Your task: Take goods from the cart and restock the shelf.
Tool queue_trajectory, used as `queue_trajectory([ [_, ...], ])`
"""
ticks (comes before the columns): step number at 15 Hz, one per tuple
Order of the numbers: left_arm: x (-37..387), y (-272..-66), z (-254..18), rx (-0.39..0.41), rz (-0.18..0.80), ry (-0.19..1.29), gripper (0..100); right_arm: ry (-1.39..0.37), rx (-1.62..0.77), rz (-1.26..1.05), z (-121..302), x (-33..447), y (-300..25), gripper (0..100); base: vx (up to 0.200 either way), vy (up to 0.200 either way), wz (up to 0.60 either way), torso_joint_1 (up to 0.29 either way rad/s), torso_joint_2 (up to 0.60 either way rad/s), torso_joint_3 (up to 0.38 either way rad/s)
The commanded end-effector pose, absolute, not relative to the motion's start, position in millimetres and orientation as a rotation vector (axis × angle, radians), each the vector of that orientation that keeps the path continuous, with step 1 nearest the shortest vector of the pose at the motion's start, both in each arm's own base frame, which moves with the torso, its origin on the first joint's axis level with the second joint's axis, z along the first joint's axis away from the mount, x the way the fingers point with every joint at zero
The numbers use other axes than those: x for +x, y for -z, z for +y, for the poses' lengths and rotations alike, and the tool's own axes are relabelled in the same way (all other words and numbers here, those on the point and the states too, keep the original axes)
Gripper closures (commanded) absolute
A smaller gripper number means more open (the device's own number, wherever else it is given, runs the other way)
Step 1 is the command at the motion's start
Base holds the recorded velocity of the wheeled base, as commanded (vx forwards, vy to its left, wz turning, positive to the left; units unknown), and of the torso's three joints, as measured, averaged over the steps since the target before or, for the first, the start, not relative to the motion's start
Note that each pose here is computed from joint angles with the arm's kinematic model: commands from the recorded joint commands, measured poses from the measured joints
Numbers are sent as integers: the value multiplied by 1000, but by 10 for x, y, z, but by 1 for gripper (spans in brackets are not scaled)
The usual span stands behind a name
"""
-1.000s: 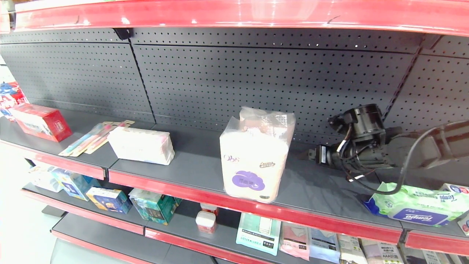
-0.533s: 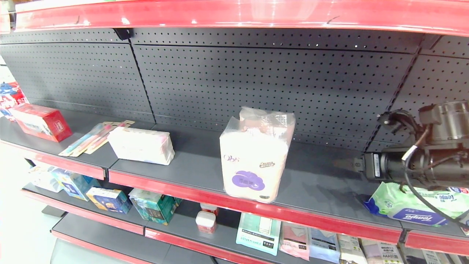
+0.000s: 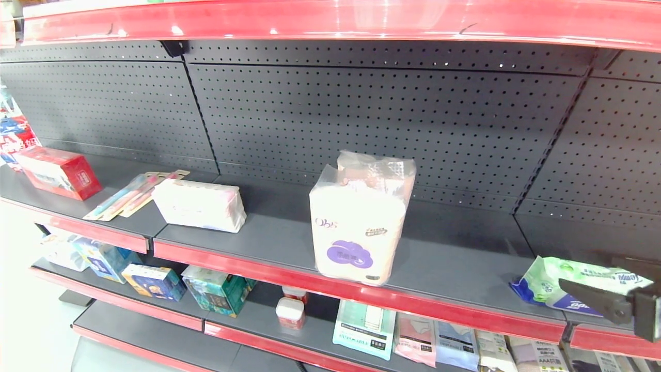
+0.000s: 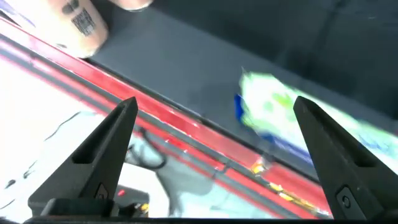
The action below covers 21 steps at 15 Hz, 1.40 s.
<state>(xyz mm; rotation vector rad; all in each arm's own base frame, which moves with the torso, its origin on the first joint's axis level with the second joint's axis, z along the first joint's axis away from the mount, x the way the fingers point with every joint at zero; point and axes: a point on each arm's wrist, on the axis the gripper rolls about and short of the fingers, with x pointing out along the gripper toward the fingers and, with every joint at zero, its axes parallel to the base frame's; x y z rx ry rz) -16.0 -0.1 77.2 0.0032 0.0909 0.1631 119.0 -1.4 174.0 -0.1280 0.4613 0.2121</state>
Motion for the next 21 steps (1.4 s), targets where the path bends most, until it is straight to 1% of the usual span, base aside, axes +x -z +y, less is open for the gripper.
queue_trajectory([
  [1, -159, -773, -1, 3, 93, -164, 0, -200, -161, 331, 3, 686, -1624, 0, 0, 0, 0, 0, 0, 0],
  [2, -159, -773, -1, 3, 93, -164, 0, -203, -187, 267, 22, 474, -1533, 0, 0, 0, 0, 0, 0, 0],
  [4, -159, -773, -1, 3, 93, -164, 0, -188, -259, 191, 32, 267, -1402, 0, 0, 0, 0, 0, 0, 0],
  [6, -159, -773, -1, 3, 93, -164, 0, -156, -249, 99, 43, 71, -1279, 0, 0, 0, 0, 0, 0, 0],
  [8, -159, -773, -1, 3, 93, -164, 0, -96, -250, 48, 41, -48, -1113, 0, 0, 0, 0, 0, 0, 0],
  [9, -159, -773, -1, 3, 93, -164, 0, -36, -254, -12, 36, -145, -943, 0, 0, 0, 0, 0, 0, 0],
  [10, -159, -773, -1, 3, 93, -164, 0, -8, -223, -7, 30, -152, -873, 0, 0, 0, 0, 0, 0, 0],
  [12, -159, -773, -1, 3, 93, -164, 0, 73, -64, 19, 12, -150, -853, 0, 0, 0, 0, 0, 0, 0],
  [13, -159, -773, -1, 3, 93, -164, 0, 73, -42, 26, 12, -151, -845, 0, 0, 0, 0, 0, 0, 0],
  [14, -159, -773, -1, 3, 93, -164, 0, 36, -40, 27, 18, -149, -845, 0, 0, 0, 0, 0, 0, 0],
  [15, -159, -773, -1, 3, 93, -164, 0, -56, -39, 29, 27, -152, -842, 0, 0, 0, 0, 0, 0, 0],
  [16, -159, -773, -1, 3, 93, -164, 0, -56, -39, 29, 27, -152, -842, 0, 0, 0, 0, 0, 0, 0],
  [17, -159, -773, -1, 3, 93, -164, 0, -134, -73, 10, 22, -167, -839, 0, 0, 0, 0, 0, 0, 0],
  [19, -159, -773, -1, 3, 93, -164, 0, -111, -58, -40, 22, -212, -826, 0, 0, 0, 0, 0, 0, 0],
  [20, -159, -773, -1, 3, 93, -164, 0, -35, -4, -45, 8, -235, -814, 0, 0, 0, 0, 0, 0, 0],
  [21, -159, -773, -1, 3, 93, -164, 0, -35, -4, -45, 8, -235, -814, 0, 0, 0, 0, 0, 0, 0],
])
